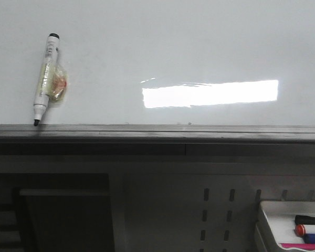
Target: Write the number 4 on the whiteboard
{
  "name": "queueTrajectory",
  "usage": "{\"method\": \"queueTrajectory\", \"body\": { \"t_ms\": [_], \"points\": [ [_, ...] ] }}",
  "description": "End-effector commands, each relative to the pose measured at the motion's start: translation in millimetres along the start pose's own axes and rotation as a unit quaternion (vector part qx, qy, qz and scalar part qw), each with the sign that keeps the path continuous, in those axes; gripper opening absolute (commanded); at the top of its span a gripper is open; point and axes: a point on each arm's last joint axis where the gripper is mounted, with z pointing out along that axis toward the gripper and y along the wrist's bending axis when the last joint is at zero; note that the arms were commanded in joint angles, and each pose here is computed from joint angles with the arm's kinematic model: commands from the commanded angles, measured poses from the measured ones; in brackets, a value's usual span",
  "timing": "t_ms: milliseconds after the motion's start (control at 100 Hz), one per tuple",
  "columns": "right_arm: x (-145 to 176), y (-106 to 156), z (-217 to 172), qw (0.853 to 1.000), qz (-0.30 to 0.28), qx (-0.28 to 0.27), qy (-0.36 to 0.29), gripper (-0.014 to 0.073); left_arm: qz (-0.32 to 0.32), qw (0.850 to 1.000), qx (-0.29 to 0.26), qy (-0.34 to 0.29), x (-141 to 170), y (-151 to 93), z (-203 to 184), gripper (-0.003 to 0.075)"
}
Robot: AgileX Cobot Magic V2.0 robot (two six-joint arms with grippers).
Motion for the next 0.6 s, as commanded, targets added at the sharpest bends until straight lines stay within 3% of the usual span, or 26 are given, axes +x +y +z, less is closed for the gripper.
{"method": "queueTrajectory", "body": {
  "t_ms": [0,130,250,420,590],
  "points": [
    [-20,1,-1,0.998,0.001,0.0,-0.057,-0.0064,-0.009,0.994,0.008,-0.107,-29,-2,8,0.0512],
    [-21,1,-1,0.998,0.001,0.0,-0.062,-0.0064,0.019,0.988,0.032,-0.152,-36,-8,22,0.0521],
    [-21,1,-1,0.998,0.001,0.0,-0.063,-0.0064,0.047,0.979,0.124,-0.158,-34,-31,28,0.0507],
    [-21,1,-2,0.998,0.001,0.0,-0.067,-0.0064,0.023,0.97,0.217,-0.104,-20,-59,38,0.0453],
    [-21,1,-2,0.998,0.001,0.0,-0.067,-0.0064,0.001,0.966,0.253,-0.047,-6,-79,49,0.044]
  ]
}}
